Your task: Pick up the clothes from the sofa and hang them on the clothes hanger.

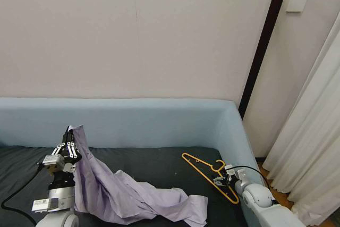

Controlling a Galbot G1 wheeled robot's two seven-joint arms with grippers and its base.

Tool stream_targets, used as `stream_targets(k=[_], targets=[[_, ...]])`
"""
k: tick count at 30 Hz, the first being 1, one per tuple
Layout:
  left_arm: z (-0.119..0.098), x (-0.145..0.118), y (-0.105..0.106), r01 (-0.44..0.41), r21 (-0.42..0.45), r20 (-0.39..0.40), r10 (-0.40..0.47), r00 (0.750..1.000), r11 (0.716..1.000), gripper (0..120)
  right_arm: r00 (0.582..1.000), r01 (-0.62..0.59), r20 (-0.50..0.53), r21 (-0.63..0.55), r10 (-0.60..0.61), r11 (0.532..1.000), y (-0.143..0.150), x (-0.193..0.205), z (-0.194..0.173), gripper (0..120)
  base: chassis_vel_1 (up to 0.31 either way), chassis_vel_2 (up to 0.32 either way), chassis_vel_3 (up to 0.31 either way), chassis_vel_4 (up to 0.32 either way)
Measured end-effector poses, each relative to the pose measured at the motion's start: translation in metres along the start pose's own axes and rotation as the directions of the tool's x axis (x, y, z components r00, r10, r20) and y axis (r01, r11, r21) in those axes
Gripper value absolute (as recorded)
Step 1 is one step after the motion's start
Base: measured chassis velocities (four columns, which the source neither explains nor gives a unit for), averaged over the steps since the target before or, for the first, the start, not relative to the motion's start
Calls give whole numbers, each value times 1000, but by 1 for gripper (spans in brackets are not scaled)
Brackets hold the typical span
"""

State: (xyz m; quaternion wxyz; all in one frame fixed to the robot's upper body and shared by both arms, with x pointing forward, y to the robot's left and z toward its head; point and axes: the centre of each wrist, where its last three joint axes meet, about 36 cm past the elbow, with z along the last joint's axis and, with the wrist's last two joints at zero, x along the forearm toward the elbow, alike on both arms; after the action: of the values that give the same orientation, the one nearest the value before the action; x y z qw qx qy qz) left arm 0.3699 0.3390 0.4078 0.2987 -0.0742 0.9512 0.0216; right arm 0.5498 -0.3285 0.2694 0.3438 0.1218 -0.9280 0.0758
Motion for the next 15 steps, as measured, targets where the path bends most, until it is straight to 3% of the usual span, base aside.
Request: stream_targets(k=[9,15], targets=[[-10,-1,5,10,-7,17,-10,1000,1000,0,999,2,-45,-81,-6,997,-12,-21,2,100,0,0,0,0],[-14,-2,6,9,-7,25,-8,1000,1000,0,997,2,-72,-109,-10,994,-12,-28,4,86,0,0,0,0]])
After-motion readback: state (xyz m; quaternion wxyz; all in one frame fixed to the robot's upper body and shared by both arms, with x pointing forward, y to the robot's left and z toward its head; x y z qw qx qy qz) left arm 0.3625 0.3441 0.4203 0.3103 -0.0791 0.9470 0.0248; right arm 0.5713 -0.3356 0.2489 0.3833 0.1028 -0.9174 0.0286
